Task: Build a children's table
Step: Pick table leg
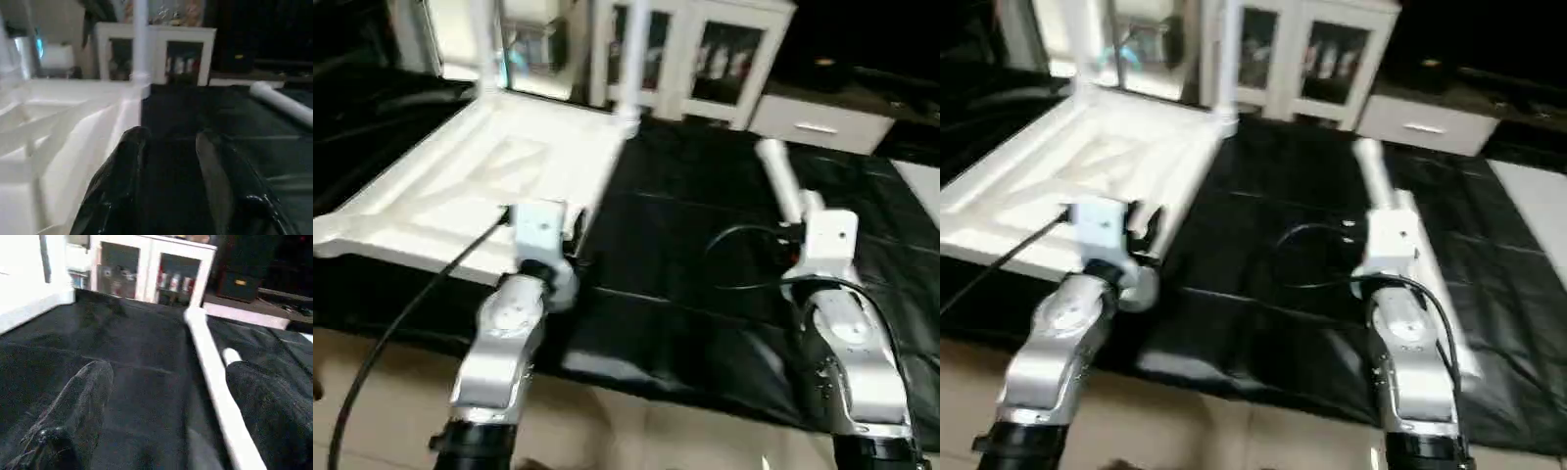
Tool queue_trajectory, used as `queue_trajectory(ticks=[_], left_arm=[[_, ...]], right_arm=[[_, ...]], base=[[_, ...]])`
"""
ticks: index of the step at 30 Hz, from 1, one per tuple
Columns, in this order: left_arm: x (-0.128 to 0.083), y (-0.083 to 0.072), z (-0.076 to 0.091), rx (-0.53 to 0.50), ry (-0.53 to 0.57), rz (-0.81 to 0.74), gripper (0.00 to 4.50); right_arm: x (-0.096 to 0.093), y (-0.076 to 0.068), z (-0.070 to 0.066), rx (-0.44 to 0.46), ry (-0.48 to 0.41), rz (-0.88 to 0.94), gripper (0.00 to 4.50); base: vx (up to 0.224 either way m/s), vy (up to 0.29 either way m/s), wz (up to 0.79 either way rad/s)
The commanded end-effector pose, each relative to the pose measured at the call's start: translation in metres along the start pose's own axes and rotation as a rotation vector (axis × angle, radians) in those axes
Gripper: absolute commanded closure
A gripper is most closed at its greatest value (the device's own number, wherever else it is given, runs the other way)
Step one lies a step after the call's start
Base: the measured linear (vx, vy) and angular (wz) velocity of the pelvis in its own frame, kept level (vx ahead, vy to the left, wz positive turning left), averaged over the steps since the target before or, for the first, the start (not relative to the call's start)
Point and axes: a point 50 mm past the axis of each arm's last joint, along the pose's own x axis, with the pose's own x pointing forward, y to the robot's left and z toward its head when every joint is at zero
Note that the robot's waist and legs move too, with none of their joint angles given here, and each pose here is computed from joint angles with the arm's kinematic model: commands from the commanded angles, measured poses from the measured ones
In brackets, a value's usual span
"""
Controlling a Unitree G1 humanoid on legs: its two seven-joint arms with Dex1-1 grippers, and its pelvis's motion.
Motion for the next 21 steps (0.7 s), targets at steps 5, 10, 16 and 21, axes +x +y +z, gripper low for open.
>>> queue_trajectory(ticks=[5,10,16,21], left_arm=[[-0.002,-0.003,-0.002,0.016,0.012,-0.032,2.65],[-0.005,-0.003,-0.002,-0.021,0.012,-0.069,2.65],[-0.008,-0.003,-0.004,-0.022,0.014,-0.069,2.65],[-0.01,0.001,-0.005,-0.013,0.024,-0.039,2.65]], right_arm=[[-0.006,0.004,-0.005,0.01,0.059,0.035,0.47],[-0.006,0.007,-0.002,-0.004,0.059,0.071,0.47],[-0.004,0.012,0.0,0.047,0.069,0.091,0.47],[0.003,0.017,0.005,0.025,0.055,0.132,0.47]], base=[[-0.08,-0.21,0.02],[-0.104,-0.249,-0.1],[-0.07,-0.083,-0.06],[-0.054,0.044,-0.35]])
